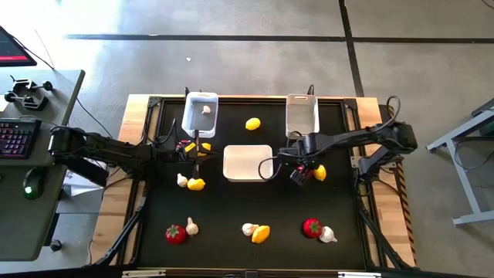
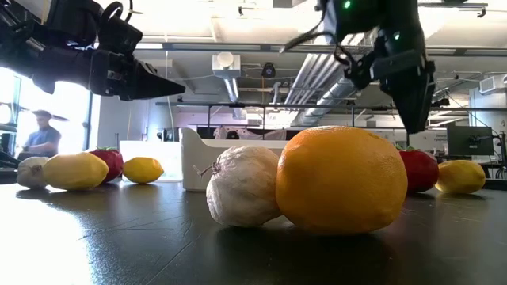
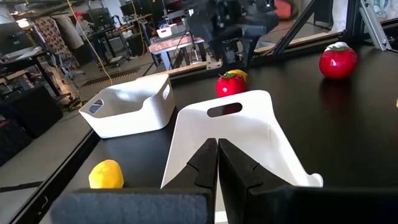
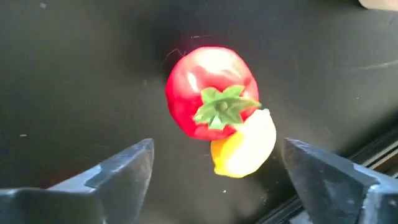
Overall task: Sort produce into baskets
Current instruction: Put the red tomato into the gray bin
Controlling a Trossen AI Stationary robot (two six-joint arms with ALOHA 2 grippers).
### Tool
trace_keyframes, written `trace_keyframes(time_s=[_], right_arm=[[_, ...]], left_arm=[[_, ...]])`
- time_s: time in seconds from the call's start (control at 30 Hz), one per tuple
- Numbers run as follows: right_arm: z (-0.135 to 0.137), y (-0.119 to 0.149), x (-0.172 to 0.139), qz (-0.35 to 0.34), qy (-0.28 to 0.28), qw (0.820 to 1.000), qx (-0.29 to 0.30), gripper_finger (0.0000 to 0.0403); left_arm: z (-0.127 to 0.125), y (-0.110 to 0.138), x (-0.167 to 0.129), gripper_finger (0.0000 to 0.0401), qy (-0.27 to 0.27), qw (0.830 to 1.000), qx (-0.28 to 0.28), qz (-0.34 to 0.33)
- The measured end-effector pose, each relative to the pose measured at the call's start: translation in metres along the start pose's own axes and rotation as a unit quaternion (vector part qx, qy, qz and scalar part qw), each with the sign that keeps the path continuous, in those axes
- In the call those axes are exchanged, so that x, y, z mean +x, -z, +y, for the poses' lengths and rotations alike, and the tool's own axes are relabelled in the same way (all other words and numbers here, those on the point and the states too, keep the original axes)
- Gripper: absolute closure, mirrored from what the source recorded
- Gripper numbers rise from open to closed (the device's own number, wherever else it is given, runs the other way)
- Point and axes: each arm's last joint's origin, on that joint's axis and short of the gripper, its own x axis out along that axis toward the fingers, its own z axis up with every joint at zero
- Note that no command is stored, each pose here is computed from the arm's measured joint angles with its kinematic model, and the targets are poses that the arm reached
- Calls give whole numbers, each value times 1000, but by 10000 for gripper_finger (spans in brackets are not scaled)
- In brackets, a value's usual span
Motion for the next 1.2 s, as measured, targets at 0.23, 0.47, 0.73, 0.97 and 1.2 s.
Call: trace_keyframes(time_s=[0.23,0.47,0.73,0.97,1.2], right_arm=[[-2,-16,14,14,10,999,-29,45],[-8,-21,28,24,10,999,-36,45],[-15,-17,63,34,-11,998,-42,45],[-15,-17,73,22,-21,998,-51,65],[-11,-27,46,6,-27,998,-63,136]], left_arm=[[0,1,0,401,1,1000,0,3],[-1,2,0,401,3,1000,-4,9],[-1,2,0,401,4,1000,-4,13],[-1,2,0,401,4,1000,-4,12],[-1,2,0,401,4,1000,-4,12]])
